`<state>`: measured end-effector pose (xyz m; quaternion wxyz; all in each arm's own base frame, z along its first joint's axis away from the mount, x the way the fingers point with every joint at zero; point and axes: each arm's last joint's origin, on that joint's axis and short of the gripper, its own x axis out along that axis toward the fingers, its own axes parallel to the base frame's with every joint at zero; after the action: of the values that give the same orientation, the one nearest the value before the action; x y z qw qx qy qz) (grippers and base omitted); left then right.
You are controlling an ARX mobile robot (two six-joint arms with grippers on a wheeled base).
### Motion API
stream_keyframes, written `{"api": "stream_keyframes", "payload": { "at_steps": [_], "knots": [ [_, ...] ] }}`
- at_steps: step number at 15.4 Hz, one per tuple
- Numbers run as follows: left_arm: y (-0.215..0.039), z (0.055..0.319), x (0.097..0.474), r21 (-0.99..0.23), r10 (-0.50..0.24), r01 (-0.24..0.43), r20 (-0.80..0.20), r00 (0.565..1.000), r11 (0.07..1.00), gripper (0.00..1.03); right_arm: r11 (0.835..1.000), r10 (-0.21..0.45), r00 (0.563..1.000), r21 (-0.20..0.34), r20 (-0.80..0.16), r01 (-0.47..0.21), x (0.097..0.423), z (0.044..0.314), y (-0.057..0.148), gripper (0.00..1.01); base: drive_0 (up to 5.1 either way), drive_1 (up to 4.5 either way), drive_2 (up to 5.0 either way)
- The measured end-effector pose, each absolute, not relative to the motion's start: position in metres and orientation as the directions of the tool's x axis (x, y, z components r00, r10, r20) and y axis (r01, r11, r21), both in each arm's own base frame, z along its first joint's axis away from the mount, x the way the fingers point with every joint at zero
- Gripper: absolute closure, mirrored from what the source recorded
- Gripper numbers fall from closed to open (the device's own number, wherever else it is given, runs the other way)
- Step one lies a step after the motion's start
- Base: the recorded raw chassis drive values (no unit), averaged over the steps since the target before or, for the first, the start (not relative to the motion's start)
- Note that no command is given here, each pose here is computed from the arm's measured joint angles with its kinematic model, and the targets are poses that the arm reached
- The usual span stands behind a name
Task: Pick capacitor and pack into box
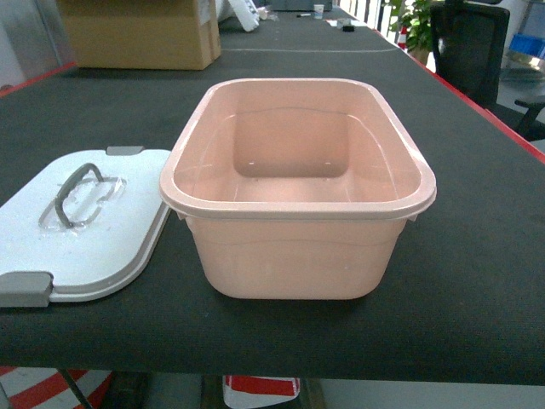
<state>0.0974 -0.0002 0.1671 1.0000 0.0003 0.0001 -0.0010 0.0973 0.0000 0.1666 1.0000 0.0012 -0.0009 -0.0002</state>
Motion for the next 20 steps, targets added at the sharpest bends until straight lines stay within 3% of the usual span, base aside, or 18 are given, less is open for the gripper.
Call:
{"api": "stream_keyframes", "payload": {
  "at_steps": [14, 15, 16, 17, 19, 20],
  "knots": [
    [0.0, 0.167, 0.097, 0.001, -0.002, 0.002, 0.0, 1.0, 1.0, 0.59, 1.0, 0.0, 1.0, 0.003, 0.002, 0.0, 0.097, 0.167, 0.0, 0.03, 0.0, 0.0, 0.0],
    [-0.001, 0.169, 0.099, 0.024, 0.047, -0.047, 0.021, 0.999, 0.999, 0.59, 1.0, 0.0, 1.0, 0.002, 0.002, 0.0, 0.097, 0.167, 0.0, 0.03, 0.0, 0.0, 0.0],
    [-0.003, 0.178, 0.106, 0.044, 0.111, -0.116, 0.088, 0.99, 0.992, 0.59, 1.0, 0.0, 1.0, 0.002, 0.002, 0.0, 0.097, 0.167, 0.0, 0.03, 0.0, 0.0, 0.0],
    [-0.006, 0.176, 0.118, 0.063, 0.136, -0.14, 0.062, 0.989, 0.988, 0.59, 1.0, 0.0, 1.0, 0.002, 0.002, 0.0, 0.097, 0.167, 0.0, 0.03, 0.0, 0.0, 0.0],
    [-0.02, 0.174, 0.145, 0.078, 0.109, -0.114, 0.065, 0.992, 0.99, 0.59, 1.0, 0.0, 1.0, 0.002, 0.001, 0.0, 0.097, 0.167, 0.0, 0.03, 0.0, 0.0, 0.0],
    [-0.033, 0.186, 0.168, 0.072, 0.076, -0.084, 0.101, 0.992, 0.994, 0.59, 1.0, 0.0, 1.0, 0.002, 0.002, 0.0, 0.097, 0.167, 0.0, 0.03, 0.0, 0.0, 0.0]
  ]
}}
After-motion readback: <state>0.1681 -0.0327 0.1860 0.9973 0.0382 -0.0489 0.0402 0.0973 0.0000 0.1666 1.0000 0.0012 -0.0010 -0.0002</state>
